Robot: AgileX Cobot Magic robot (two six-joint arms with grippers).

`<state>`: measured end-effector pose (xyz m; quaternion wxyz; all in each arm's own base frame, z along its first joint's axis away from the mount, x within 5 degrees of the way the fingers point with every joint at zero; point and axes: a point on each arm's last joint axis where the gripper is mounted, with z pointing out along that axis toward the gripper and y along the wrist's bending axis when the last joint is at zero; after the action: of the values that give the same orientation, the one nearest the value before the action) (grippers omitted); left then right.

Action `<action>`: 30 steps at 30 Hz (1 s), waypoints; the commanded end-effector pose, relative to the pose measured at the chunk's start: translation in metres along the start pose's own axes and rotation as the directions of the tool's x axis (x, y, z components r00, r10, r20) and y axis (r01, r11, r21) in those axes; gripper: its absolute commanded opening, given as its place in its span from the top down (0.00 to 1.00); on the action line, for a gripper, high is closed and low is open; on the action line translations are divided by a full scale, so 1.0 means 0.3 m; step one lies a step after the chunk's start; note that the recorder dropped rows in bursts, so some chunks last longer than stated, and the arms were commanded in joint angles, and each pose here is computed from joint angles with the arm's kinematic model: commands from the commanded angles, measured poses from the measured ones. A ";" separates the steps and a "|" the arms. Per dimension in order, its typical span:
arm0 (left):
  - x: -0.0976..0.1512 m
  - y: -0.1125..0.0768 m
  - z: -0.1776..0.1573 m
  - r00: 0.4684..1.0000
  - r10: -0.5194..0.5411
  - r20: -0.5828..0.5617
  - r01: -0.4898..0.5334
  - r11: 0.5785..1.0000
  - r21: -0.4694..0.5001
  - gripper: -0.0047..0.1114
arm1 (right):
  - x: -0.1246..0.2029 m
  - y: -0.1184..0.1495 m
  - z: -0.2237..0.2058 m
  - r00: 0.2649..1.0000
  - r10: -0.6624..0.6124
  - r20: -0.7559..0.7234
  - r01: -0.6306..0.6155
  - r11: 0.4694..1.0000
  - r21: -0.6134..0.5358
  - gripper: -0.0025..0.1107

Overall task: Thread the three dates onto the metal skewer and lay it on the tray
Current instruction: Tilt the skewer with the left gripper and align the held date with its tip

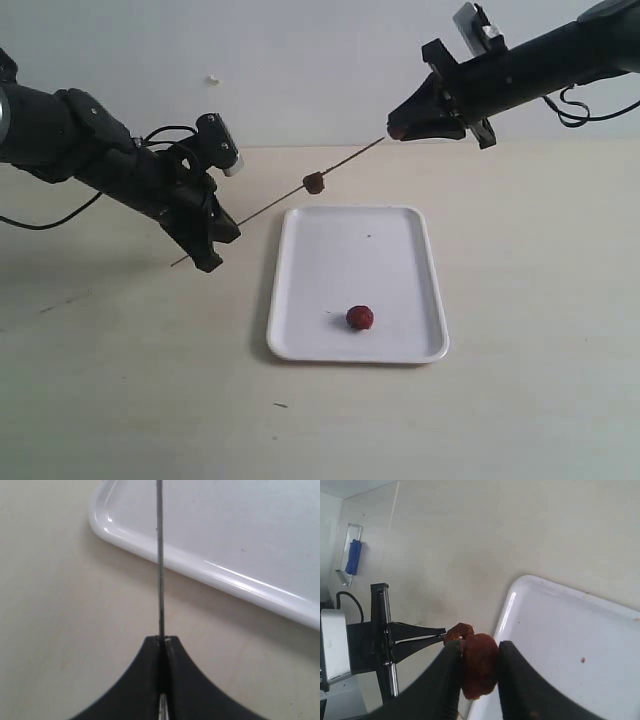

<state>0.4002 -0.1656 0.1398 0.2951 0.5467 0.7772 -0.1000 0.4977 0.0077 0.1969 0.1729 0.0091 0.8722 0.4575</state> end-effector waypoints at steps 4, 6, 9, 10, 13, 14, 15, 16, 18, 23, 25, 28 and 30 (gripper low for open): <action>-0.020 0.001 -0.011 1.000 0.008 0.015 -0.008 1.000 -0.014 0.96 | -0.008 0.003 -0.020 1.000 -0.004 0.022 0.004 1.000 -0.010 0.75; -0.022 0.001 -0.011 1.000 0.009 0.021 -0.008 1.000 -0.014 0.96 | -0.008 0.003 -0.020 1.000 -0.004 0.022 0.004 1.000 -0.010 0.75; -0.024 0.001 -0.011 1.000 0.002 0.029 -0.002 1.000 -0.013 0.96 | -0.007 0.005 -0.017 1.000 -0.005 0.021 0.005 1.000 -0.010 0.75; -0.025 0.000 -0.011 0.999 0.000 0.033 0.001 1.000 -0.013 0.96 | -0.006 0.007 -0.014 1.000 -0.006 0.019 0.006 1.000 -0.011 0.75; -0.027 -0.001 -0.011 0.999 0.010 0.037 -0.009 1.000 -0.008 0.96 | -0.006 0.007 -0.014 1.000 -0.006 0.019 0.006 1.000 -0.011 0.75; -0.029 -0.006 -0.010 0.999 0.016 0.039 -0.016 1.000 0.000 0.96 | -0.006 0.007 -0.014 1.000 -0.006 0.019 0.006 1.000 -0.011 0.75; -0.029 -0.006 -0.010 0.999 0.016 0.039 -0.016 1.000 0.000 0.96 | -0.006 0.007 -0.014 1.000 -0.006 0.019 0.006 1.000 -0.011 0.75; -0.031 -0.008 -0.009 0.999 0.018 0.039 -0.018 1.000 0.001 0.96 | -0.006 0.007 -0.014 1.000 -0.006 0.019 0.006 1.000 -0.011 0.75; -0.031 -0.008 -0.009 0.999 0.018 0.039 -0.018 1.000 0.001 0.96 | -0.006 0.007 -0.014 1.000 -0.006 0.019 0.006 1.000 -0.011 0.75; -0.033 -0.008 -0.010 0.999 0.017 0.046 -0.018 1.000 0.001 0.96 | -0.006 0.009 -0.011 1.000 -0.007 0.017 0.007 1.000 -0.011 0.75; -0.037 -0.008 -0.010 0.998 0.013 0.060 -0.013 1.000 0.001 0.96 | -0.006 0.009 -0.011 1.000 -0.007 0.017 0.007 1.000 -0.011 0.75; -0.041 -0.007 -0.010 0.997 0.010 0.072 -0.010 1.000 0.000 0.96 | -0.006 0.009 -0.011 1.000 -0.007 0.017 0.007 1.000 -0.011 0.75; -0.041 -0.007 -0.010 0.997 0.009 0.073 -0.009 1.000 0.001 0.96 | -0.006 0.009 -0.011 1.000 -0.007 0.017 0.007 1.000 -0.011 0.75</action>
<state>0.3999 -0.1712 0.1422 0.3122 0.5527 0.7646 -0.1118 0.4978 0.0067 0.1970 0.1736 0.0104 0.8719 0.4578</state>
